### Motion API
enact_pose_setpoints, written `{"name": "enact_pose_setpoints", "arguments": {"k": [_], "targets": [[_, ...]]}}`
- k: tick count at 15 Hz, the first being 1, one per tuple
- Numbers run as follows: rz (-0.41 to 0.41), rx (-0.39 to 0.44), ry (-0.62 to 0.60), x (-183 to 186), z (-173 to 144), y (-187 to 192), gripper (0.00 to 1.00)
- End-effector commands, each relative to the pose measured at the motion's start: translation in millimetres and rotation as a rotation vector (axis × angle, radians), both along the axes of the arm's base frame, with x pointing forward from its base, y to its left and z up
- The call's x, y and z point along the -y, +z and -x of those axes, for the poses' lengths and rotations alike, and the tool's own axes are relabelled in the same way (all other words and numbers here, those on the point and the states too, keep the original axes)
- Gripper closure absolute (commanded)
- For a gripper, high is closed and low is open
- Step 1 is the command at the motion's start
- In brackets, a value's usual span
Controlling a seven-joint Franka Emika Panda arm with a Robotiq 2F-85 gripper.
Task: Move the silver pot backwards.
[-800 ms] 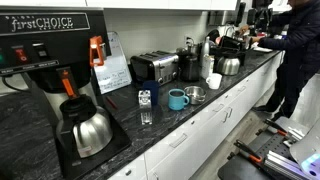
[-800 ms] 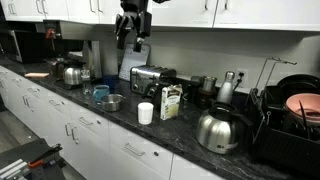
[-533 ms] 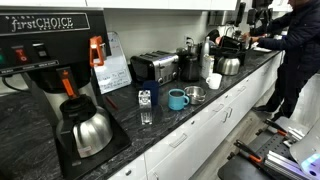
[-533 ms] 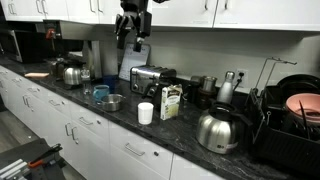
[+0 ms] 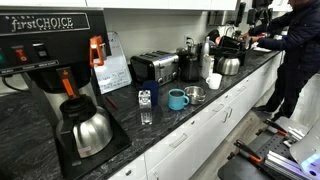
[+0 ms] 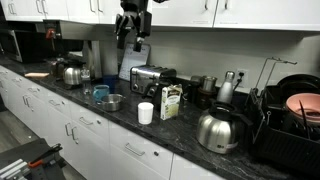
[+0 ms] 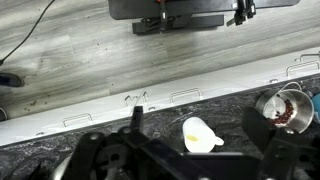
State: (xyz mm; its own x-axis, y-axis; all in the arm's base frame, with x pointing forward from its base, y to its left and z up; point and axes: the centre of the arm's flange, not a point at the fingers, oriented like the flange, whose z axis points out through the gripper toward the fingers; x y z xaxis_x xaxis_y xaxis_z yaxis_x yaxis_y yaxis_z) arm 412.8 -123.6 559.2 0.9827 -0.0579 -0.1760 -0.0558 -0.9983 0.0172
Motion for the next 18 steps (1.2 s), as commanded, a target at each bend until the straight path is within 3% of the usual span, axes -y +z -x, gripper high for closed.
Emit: {"name": "enact_pose_setpoints", "arguments": {"k": [1, 5, 7, 15, 18], "targets": [[0.000, 0.000, 0.000, 0, 0, 0, 0.00], [0.011, -0.001, 0.000, -3, -5, 0, 0.00], [-0.025, -0.021, 0.014, -13, -11, 1, 0.00], [-0.037, 0.027, 0.211, -108, -41, -7, 0.00], [-0.020, 0.024, 0.223, -121, -37, -11, 0.00]]}}
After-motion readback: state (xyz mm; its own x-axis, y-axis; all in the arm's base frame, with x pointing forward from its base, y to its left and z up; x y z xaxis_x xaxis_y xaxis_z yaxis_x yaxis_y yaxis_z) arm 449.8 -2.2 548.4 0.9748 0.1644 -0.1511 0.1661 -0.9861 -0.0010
